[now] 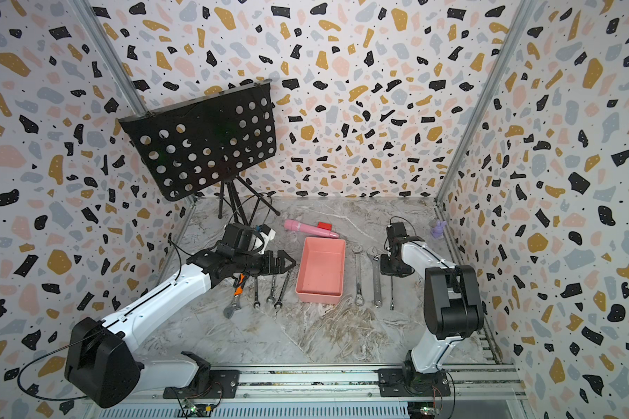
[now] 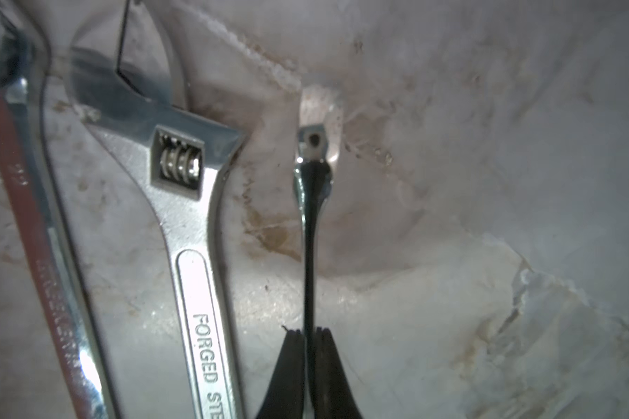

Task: Take out the wrench from the storage box
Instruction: Place the wrench at the center of the board.

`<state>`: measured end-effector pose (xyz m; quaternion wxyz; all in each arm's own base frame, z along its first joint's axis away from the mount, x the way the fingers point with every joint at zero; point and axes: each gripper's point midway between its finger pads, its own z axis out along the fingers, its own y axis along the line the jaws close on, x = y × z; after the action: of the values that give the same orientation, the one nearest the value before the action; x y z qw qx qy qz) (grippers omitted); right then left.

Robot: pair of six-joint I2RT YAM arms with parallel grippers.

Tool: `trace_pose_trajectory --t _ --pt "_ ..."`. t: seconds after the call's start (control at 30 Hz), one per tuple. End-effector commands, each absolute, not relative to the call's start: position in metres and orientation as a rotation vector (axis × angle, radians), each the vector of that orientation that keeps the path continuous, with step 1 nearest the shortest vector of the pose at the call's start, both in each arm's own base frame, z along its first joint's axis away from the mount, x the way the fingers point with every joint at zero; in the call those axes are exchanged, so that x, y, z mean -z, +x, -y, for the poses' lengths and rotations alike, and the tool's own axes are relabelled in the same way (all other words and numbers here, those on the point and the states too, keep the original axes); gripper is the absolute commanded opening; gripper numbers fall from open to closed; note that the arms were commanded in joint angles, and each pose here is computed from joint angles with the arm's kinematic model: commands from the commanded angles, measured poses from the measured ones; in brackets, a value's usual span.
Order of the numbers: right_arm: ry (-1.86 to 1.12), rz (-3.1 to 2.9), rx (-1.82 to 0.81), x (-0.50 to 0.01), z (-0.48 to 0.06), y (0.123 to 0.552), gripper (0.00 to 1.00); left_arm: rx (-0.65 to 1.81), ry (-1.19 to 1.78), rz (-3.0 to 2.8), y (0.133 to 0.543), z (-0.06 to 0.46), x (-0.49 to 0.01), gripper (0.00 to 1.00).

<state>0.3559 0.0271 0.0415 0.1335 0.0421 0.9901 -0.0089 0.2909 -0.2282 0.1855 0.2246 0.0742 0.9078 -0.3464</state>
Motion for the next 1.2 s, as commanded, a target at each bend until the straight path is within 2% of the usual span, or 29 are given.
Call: trace_pose_trajectory --t 0.0,0.27,0.47,0.63,0.93,1.17 --pt "0.142 -2.806 0.000 -0.051 -0.025 0.380 0.00 0.957 0.226 -2.468 0.294 0.231 -0.191 1.00" --pt "0.165 -2.826 -0.013 -0.032 -0.023 0.390 0.03 0.944 0.227 -2.483 0.294 0.230 -0.184 1.00" --pt "0.192 -2.833 0.006 -0.029 -0.017 0.390 0.26 0.938 0.231 -2.493 0.294 0.230 -0.180 1.00" --pt "0.193 -2.832 0.001 -0.031 -0.018 0.390 0.31 0.939 0.236 -2.501 0.295 0.232 -0.178 1.00" --pt "0.199 -2.795 0.024 -0.059 -0.013 0.396 0.40 0.930 0.244 -2.499 0.298 0.232 -0.179 1.00" --pt "0.132 -2.657 -0.012 -0.122 -0.017 0.402 0.50 0.825 0.236 -2.471 0.310 0.207 -0.188 1.00"
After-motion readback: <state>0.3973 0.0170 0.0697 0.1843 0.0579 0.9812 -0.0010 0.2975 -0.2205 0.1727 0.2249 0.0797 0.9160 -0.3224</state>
